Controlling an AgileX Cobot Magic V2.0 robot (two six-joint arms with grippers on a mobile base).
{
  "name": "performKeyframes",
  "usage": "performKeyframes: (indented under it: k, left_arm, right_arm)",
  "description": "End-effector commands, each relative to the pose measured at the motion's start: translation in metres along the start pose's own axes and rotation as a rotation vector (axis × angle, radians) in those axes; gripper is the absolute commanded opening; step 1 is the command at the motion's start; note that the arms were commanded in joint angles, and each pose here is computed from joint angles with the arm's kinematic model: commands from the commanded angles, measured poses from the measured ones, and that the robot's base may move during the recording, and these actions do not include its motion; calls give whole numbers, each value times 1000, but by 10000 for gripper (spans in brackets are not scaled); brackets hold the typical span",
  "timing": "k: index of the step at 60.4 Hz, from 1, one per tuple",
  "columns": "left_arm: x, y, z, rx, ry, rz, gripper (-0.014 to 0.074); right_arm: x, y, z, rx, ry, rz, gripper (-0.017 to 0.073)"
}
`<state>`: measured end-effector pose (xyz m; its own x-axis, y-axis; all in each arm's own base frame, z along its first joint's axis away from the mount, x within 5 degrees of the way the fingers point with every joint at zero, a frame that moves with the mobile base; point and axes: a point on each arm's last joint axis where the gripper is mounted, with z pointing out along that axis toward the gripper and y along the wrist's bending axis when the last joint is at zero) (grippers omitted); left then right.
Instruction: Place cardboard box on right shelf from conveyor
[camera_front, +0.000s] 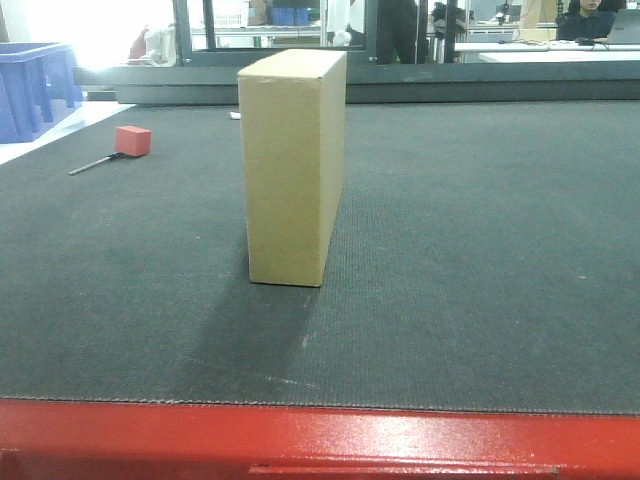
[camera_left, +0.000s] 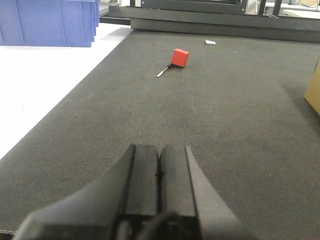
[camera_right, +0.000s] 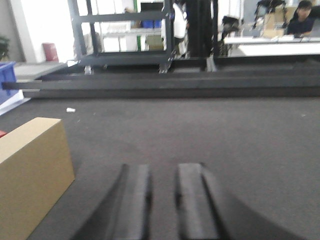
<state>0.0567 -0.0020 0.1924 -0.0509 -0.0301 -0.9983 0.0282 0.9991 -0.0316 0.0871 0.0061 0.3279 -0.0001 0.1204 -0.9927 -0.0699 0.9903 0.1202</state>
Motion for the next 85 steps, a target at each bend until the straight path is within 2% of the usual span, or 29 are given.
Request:
performKeyframes:
  k: [1,4,14,20,23,27,35,44,52,55,63,77,85]
  left_arm:
    - [-6,0,-1,-4,-91,-6,-116]
    - [-6,0,-1,-4,-91,-6,-116]
    - [-6,0,-1,-4,-91,-6,-115]
    - [-6,0,-1,-4,-91,-6,-116]
    - [-6,0,-1,-4,-91,-6,-116]
    - [-6,0,-1,-4,-91,-6,-115]
    - [-6,0,-1,-4,-91,-6,-116]
    - [-6,0,-1,-4,-91,-6,-115]
    - [-6,0,-1,-4,-91,-6,-116]
    - [-6,0,-1,-4,-91,-6,-115]
    - [-6,0,-1,-4,-91,-6,-115]
    - [-6,0,-1,-4,-91,-6,-116]
    - [-6,0,-1,-4,-91,-6,-116]
  right_arm:
    - [-25,7,22,-39,-41,-3,538]
    - [-32,12,34,-70,-15,-19,612]
    - [-47,42,88,-197,122,-103,591]
    - [-53,72,117,-299,221,-123,591]
    - [-61,90,128,-353,249,-123,591]
    - [-70,115,145,-407,296,-89,591]
    - [-80,155,178,-444,410,-24,591]
    - [-81,189,213,-387,557,67,591]
    - [-78,210,235,-319,627,76,591]
    - [-76,216,242,-282,656,100,591]
    - [-68,225,255,-172,719,165,591]
    - [-48,233,270,-29,766,179,591]
    - [-36,236,276,-10,786,179,591]
